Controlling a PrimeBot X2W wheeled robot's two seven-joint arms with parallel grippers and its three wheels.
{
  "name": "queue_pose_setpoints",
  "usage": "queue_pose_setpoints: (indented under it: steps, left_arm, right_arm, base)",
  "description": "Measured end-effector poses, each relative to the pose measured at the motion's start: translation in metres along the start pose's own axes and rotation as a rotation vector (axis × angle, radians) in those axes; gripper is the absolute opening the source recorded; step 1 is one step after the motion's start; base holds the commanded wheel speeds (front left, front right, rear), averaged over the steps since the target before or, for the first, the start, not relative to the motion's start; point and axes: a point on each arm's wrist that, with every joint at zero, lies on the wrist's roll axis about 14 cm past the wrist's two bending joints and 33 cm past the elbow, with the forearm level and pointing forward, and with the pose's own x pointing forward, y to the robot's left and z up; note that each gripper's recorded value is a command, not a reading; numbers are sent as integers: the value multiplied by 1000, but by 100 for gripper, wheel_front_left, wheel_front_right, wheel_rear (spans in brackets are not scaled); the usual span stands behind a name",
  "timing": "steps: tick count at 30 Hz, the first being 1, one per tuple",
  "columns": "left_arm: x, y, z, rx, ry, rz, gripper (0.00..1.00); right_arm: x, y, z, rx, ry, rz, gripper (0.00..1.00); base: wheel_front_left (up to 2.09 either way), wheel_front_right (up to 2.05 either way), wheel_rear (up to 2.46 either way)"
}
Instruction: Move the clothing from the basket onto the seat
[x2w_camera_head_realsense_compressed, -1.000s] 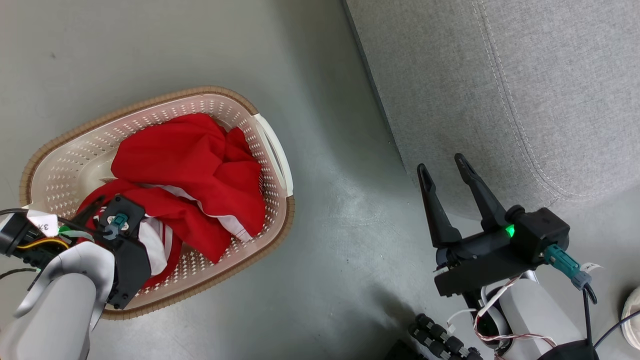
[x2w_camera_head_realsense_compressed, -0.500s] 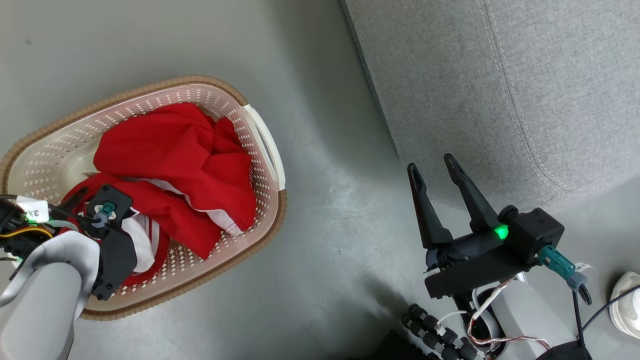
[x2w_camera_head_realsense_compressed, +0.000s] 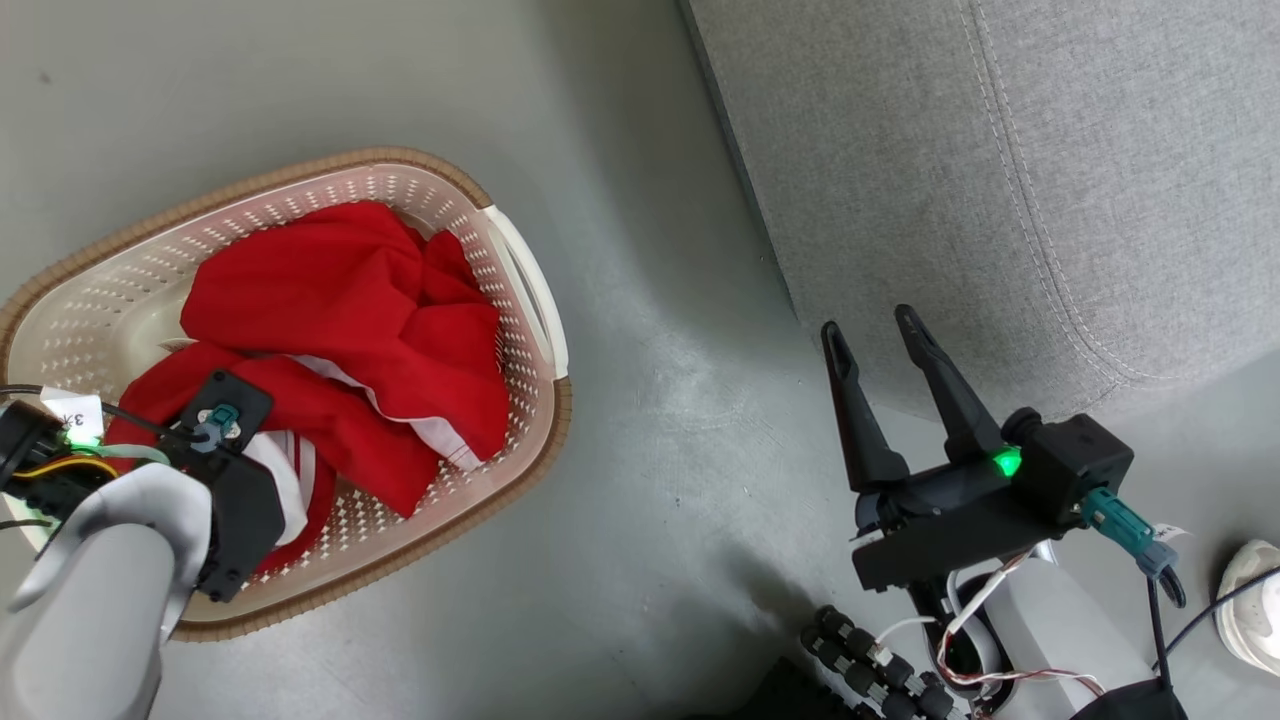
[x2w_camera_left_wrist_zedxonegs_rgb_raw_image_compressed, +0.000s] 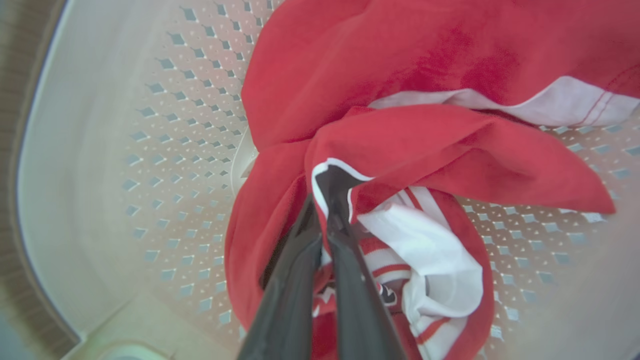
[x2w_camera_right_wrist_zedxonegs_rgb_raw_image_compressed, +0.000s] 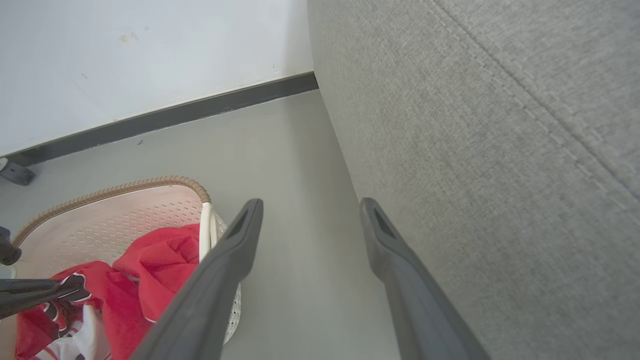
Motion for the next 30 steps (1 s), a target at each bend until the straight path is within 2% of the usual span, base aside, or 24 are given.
queue_pose_setpoints:
  steps: [8, 19, 24, 30]
  left_arm:
    - [-10, -20, 27, -83, -93, -28, 0]
    - [-53, -24, 43, -240, -224, 40, 0]
    - [-83, -16, 58, -325, -324, 103, 0]
    - [-122, -14, 75, -350, -446, 164, 0]
  right_arm:
    - [0, -10, 9, 3, -26, -29, 100]
    - [3, -7, 37, -30, -97, 1, 100]
    - [2, 11, 43, -68, -112, 89, 100]
    - [-7, 60, 42, -103, -113, 251, 100]
  base:
    - [0, 0, 0]
    - [0, 0, 0]
    - [0, 0, 0]
    - [0, 0, 0]
